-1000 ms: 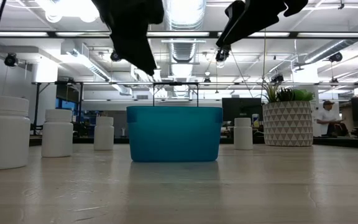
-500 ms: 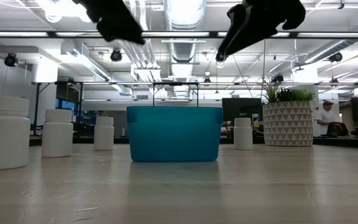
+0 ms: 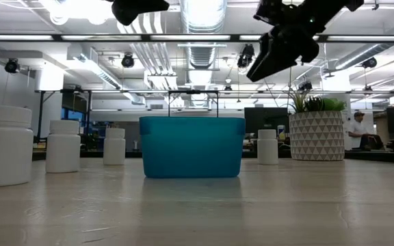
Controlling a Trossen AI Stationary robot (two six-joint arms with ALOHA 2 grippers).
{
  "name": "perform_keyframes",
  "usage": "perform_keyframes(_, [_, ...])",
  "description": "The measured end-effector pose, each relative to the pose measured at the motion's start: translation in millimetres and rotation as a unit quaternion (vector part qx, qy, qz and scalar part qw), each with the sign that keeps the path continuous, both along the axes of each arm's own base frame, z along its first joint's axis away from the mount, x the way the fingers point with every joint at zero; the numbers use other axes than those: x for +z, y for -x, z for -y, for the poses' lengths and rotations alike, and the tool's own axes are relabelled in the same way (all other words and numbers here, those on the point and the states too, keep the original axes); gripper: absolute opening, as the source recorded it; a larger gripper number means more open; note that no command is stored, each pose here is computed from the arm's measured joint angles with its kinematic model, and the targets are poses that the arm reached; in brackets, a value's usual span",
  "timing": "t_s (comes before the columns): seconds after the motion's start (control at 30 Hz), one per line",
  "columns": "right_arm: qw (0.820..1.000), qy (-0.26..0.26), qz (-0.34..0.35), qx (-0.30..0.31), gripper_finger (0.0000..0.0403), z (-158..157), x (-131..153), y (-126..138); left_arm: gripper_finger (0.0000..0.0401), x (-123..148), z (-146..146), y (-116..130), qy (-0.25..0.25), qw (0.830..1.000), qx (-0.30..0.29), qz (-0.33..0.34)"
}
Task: Pick and place pill bottles into a basket
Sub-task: Put the white pill bottle into the blue bin
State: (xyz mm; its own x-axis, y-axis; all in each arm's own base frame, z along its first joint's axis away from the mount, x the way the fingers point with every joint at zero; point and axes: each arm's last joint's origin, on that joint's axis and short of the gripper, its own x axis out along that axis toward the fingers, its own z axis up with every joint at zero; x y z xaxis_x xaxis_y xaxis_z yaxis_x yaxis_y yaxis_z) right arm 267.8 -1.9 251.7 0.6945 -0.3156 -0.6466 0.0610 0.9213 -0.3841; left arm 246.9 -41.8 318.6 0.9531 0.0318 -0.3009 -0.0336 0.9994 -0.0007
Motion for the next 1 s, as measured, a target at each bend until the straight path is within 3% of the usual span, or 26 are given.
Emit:
perform_keyframes(0.23, [1.000, -0.005, 0.021, -0.011, 0.0215, 14.7, 12.2, 17.4, 0.0173, -5.9, 0.0, 2.7, 0.000, 1.000, -0.001, -0.003])
perform_keyframes(0.53, [0.997, -0.046, -0.063, -0.015, 0.0215, 30.7, 25.5, 15.3, 0.0173, -5.8, -0.3, 3.2, -0.001, 1.000, 0.002, -0.002])
perform_keyframes(0.67, [0.993, -0.085, -0.084, 0.022, 0.0215, 37.2, 24.0, 11.4, 0.0173, -5.5, -0.4, 3.4, -0.001, 1.000, 0.003, -0.001])
perform_keyframes(1.0, [0.976, -0.114, -0.177, 0.061, 0.0215, 52.9, -1.5, 2.8, 0.0173, -6.2, -0.4, 3.5, -0.003, 1.000, 0.003, -0.002])
